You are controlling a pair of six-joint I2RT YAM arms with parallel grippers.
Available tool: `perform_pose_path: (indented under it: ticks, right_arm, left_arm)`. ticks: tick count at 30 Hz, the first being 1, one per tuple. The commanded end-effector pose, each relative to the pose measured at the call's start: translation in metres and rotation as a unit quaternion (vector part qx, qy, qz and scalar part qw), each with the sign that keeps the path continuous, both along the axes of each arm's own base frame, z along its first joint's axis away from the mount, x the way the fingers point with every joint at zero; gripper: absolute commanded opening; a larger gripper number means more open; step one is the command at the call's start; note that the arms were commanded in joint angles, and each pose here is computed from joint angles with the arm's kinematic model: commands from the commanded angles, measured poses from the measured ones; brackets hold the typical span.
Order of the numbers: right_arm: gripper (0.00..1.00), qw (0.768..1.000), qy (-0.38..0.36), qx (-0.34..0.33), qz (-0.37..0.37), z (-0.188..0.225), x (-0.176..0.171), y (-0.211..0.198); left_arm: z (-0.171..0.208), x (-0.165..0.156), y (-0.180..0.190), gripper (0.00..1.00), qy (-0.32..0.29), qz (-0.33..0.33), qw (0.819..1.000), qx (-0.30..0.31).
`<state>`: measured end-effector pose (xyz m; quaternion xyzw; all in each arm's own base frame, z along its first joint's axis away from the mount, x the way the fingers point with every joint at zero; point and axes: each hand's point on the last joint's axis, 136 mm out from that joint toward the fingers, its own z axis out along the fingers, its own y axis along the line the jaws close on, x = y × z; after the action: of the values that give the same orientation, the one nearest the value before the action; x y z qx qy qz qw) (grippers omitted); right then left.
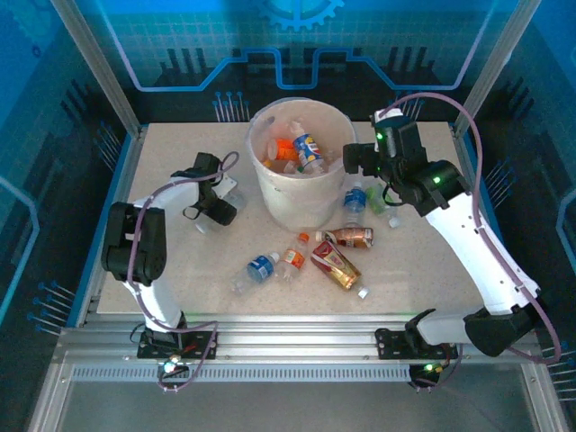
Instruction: Put the plastic bottles in the bin
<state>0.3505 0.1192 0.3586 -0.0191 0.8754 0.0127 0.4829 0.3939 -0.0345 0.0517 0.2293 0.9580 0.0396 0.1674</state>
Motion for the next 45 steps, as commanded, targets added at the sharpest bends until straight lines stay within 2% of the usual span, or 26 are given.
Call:
perform_pose_path:
  ticks: [1,10,15,18,22,32,39,45]
  right_arm:
    - [1.00,0.999,-0.016,-0.002,-0.043,0.006,-0.004,-0.022]
    - [1.00,0.994,-0.003,0.012,-0.109,-0.022,-0.020,-0.067]
    - [1.00,0.992,0.013,0.014,-0.121,-0.052,-0.027,-0.078]
    - [1.00,0.991,0.029,0.018,-0.127,-0.075,-0.029,-0.082]
    - [1.00,0.990,0.055,0.027,-0.127,-0.108,-0.027,-0.082]
    - [1.00,0.989,0.075,0.032,-0.122,-0.148,-0.020,-0.077]
    - [1.00,0.988,0.088,0.033,-0.125,-0.162,-0.021,-0.077]
    - [1.00,0.987,0.090,0.031,-0.128,-0.162,-0.023,-0.078]
  left_arm:
    - [0.039,0.005,0.010,0.67,-0.049,0.049,0.998,-0.006]
    - [0.137,0.017,0.020,0.65,-0.161,0.146,0.975,-0.036]
    - [0.197,0.017,0.018,0.65,-0.230,0.179,0.953,-0.082]
    - [0.236,0.015,0.011,0.65,-0.277,0.190,0.933,-0.130]
    - [0.289,0.014,-0.014,0.64,-0.334,0.166,0.903,-0.211]
    - [0.378,0.016,-0.096,0.64,-0.418,0.074,0.850,-0.313]
    - [0.403,0.025,-0.160,0.64,-0.421,0.010,0.824,-0.379]
    - [0.392,0.040,-0.202,0.64,-0.399,-0.016,0.825,-0.401]
